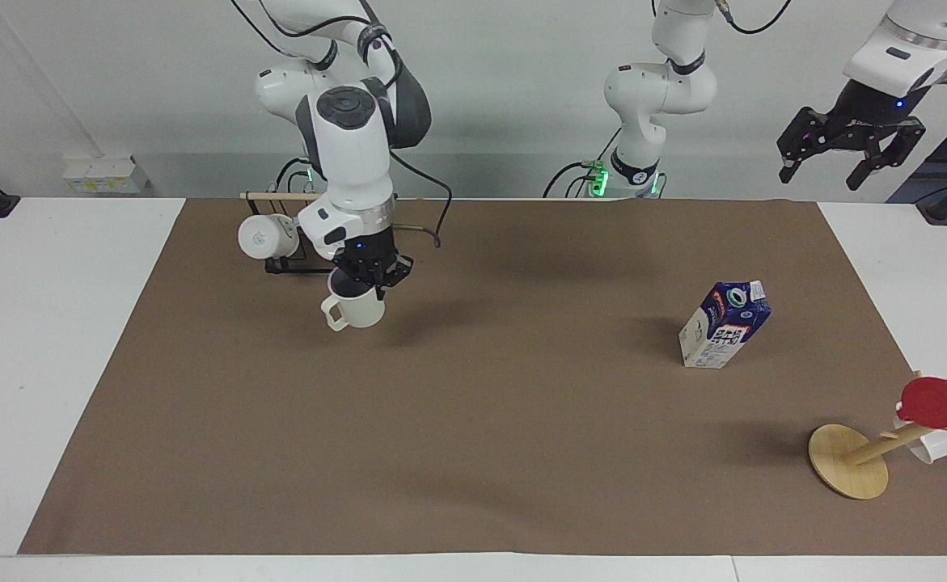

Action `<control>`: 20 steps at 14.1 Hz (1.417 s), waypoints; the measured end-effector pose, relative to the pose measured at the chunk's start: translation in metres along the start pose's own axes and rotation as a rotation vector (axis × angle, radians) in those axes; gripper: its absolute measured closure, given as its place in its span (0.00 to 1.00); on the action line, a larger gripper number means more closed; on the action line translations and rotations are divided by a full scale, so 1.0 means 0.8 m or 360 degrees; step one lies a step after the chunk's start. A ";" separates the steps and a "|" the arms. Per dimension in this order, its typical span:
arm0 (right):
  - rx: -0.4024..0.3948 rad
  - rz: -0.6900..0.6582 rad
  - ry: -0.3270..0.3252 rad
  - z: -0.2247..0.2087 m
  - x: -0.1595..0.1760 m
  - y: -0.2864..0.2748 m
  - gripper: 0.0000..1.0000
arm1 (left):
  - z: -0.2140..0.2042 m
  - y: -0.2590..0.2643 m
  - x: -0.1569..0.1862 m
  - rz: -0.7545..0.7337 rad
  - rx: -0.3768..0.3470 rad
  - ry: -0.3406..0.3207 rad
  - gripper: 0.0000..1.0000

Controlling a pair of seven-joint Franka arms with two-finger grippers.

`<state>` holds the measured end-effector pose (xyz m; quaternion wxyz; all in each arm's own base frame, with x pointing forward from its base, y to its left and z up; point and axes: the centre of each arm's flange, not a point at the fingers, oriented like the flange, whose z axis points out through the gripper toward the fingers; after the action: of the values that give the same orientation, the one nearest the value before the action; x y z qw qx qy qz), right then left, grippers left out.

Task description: Place cup and milk on table

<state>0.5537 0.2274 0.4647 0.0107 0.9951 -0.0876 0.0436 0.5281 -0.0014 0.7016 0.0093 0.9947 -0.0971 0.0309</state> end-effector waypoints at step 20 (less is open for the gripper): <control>0.0057 -0.0038 0.0047 0.135 -0.044 -0.165 0.96 | 0.003 0.000 0.001 0.0000 0.0000 0.0005 0.00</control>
<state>0.5518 0.3603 0.3522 -0.0054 0.9954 -0.0749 0.0599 0.5287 -0.0015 0.6994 0.0093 0.9947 -0.0972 0.0326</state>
